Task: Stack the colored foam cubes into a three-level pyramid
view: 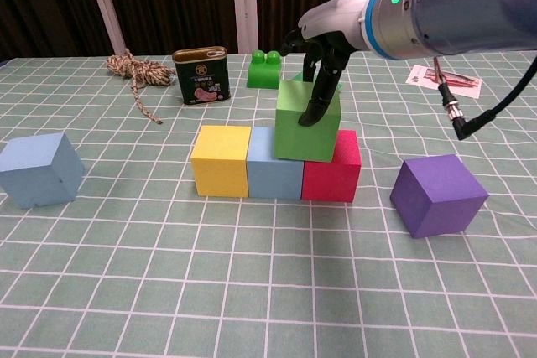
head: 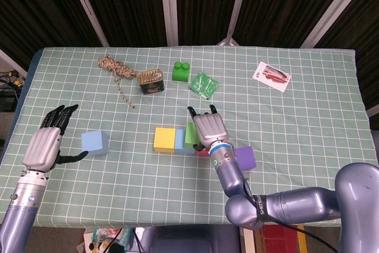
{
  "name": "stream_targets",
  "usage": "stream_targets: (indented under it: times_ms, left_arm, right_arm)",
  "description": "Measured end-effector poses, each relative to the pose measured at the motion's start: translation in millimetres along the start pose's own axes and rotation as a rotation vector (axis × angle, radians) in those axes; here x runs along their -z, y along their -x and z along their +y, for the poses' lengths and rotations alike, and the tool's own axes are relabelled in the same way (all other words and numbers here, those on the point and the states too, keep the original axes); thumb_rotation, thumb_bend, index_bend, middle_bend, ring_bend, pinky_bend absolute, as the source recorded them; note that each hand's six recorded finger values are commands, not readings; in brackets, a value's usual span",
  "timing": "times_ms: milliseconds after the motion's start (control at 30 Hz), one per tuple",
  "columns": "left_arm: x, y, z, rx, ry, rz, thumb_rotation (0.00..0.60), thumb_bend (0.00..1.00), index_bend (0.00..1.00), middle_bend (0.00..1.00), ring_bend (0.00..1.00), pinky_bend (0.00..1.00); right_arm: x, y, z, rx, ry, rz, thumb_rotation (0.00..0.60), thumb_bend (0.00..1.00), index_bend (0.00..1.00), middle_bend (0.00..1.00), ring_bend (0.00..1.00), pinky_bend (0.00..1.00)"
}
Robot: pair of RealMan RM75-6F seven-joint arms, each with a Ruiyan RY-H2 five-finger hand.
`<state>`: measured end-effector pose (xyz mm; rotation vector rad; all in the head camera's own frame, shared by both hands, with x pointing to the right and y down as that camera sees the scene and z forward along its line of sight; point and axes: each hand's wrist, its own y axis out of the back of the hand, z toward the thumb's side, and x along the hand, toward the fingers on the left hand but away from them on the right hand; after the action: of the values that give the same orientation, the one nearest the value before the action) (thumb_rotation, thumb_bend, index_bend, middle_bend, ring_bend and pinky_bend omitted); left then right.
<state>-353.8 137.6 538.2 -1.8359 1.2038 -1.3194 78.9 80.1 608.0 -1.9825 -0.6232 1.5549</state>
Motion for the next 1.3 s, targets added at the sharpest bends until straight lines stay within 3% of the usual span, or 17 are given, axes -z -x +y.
stream_targets:
  times_ms: [400, 767, 1133, 1300]
  left_arm:
    - [0.4, -0.4, -0.3, 0.001, 0.001, 0.002, 0.6, 0.06, 0.04, 0.09, 0.01, 0.05]
    - [0.0, -0.1, 0.3, -0.001, 0.0, 0.001, 0.6, 0.06, 0.04, 0.09, 0.01, 0.04]
    - [-0.2, 0.1, 0.8, -0.001, 0.0, 0.001, 0.6, 0.06, 0.05, 0.09, 0.01, 0.03]
    - [-0.3, 0.0, 0.7, 0.0, -0.001, 0.001, 0.6, 0.06, 0.04, 0.09, 0.01, 0.03]
  right_arm:
    - [-0.5, 0.0, -2.6, -0.004, -0.009, 0.005, 0.6, 0.25, 0.05, 0.49, 0.3, 0.0]
    - [-1.4, -0.6, -3.0, -0.002, -0.014, 0.016, 0.6, 0.25, 0.0, 0.32, 0.24, 0.0]
    - [-0.4, -0.7, -4.5, -0.003, -0.015, 0.018, 0.6, 0.25, 0.0, 0.21, 0.2, 0.0]
    - [-0.6, -2.1, -6.9, -0.014, -0.016, 0.018, 0.6, 0.25, 0.0, 0.12, 0.12, 0.0]
